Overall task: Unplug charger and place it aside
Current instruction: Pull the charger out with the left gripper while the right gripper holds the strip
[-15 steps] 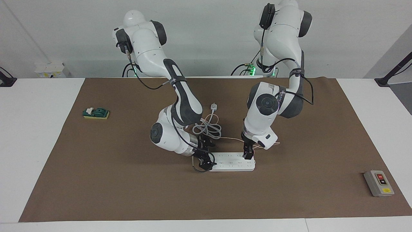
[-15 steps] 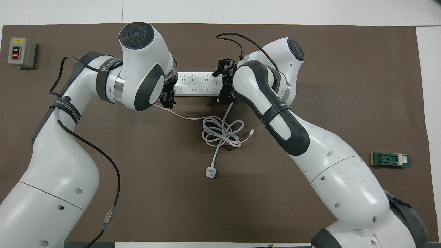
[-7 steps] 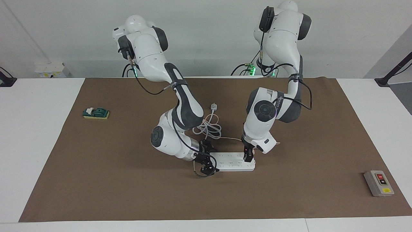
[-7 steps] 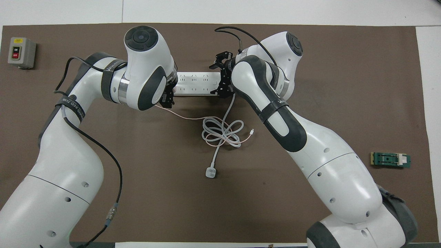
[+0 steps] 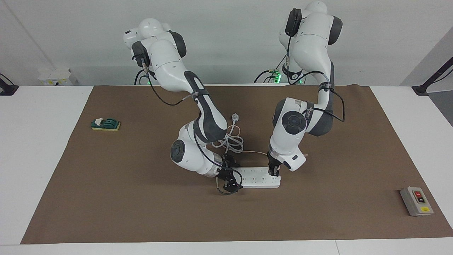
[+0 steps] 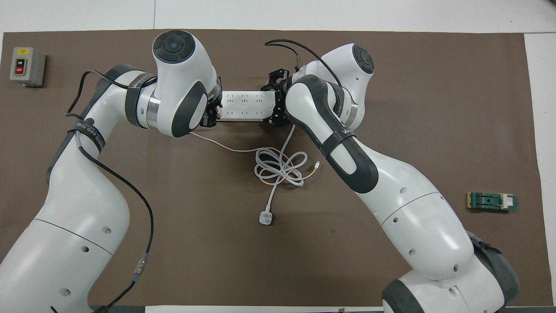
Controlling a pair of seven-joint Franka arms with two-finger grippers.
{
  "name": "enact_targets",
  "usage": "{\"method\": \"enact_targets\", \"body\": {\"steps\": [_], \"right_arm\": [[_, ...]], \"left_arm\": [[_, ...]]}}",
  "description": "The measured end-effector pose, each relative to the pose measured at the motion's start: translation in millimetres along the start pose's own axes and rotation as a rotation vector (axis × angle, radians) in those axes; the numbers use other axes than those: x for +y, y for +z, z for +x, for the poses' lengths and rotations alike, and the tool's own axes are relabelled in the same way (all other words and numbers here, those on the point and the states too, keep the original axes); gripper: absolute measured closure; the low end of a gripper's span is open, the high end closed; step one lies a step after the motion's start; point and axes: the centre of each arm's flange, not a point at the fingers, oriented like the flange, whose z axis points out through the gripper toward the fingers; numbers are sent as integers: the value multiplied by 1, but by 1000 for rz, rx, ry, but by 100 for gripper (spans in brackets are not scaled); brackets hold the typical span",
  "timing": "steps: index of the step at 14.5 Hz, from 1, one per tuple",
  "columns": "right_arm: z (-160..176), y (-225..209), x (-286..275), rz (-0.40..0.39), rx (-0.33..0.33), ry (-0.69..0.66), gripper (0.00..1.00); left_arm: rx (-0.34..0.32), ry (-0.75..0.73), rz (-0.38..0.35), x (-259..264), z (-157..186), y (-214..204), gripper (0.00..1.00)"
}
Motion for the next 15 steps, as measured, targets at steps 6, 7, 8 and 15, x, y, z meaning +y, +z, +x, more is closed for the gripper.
{"method": "enact_targets", "body": {"steps": [6,7,8,15], "right_arm": [[0,7,1,6,14,0,7],[0,7,1,6,14,0,7],[0,7,1,6,14,0,7],[0,7,1,7,15,0,7]], "left_arm": [[0,0,1,0,0,0,69],[0,0,1,0,0,0,69],[0,0,1,0,0,0,69],[0,1,1,0,0,0,69]]}}
